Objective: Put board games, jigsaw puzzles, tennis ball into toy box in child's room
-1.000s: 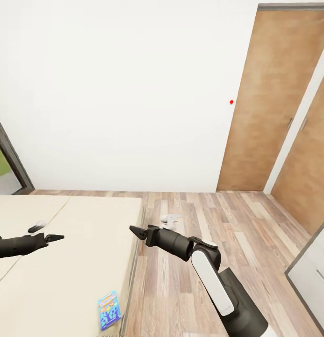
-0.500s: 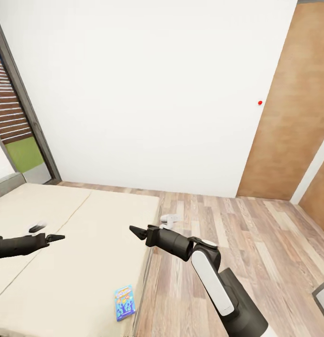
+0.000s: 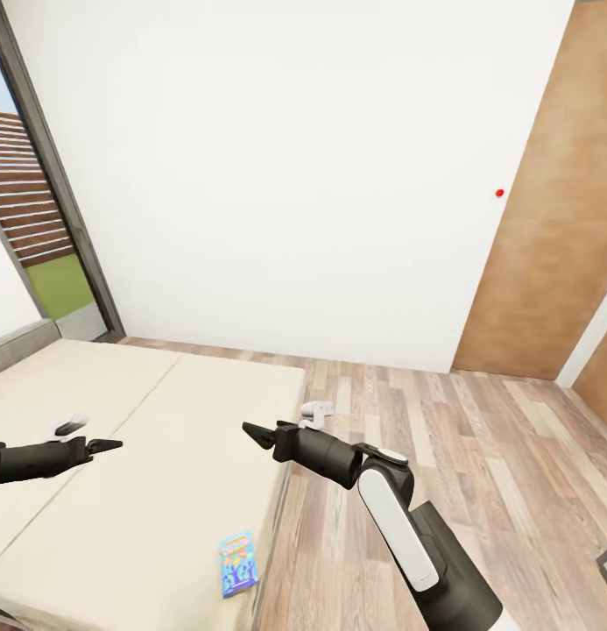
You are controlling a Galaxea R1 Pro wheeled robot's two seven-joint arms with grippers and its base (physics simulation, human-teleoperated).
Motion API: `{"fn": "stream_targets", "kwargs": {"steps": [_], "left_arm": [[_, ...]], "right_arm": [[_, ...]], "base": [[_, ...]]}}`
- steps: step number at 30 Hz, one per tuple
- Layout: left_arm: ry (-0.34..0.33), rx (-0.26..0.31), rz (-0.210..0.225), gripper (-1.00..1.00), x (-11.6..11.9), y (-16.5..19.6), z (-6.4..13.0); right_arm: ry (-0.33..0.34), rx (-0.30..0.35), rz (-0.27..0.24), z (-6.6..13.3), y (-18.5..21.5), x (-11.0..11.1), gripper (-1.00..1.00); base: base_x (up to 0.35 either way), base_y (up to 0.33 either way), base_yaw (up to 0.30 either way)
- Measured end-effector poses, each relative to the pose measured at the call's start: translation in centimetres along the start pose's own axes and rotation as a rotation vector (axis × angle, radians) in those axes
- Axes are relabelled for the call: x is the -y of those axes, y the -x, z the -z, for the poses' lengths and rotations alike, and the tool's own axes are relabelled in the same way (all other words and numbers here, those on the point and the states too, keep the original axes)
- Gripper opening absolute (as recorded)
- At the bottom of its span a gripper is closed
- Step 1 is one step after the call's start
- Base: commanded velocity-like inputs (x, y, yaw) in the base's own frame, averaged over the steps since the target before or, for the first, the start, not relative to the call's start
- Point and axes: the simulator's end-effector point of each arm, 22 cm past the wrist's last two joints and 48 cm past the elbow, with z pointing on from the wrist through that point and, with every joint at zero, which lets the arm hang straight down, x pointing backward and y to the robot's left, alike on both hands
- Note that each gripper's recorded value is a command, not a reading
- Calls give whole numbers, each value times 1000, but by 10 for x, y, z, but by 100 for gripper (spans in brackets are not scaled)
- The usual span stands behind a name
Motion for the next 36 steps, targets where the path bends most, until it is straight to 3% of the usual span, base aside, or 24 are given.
{"fn": "stream_targets", "kwargs": {"steps": [11, 36], "left_arm": [[-1, 0, 0, 100, 0, 0, 0], [-7, 17, -6, 100, 5, 5, 7]], "right_arm": [[1, 0, 0, 0, 0, 0, 100], [10, 6, 16, 2, 4, -9, 100]], "base": [[0, -176, 65], [36, -12, 174]]}}
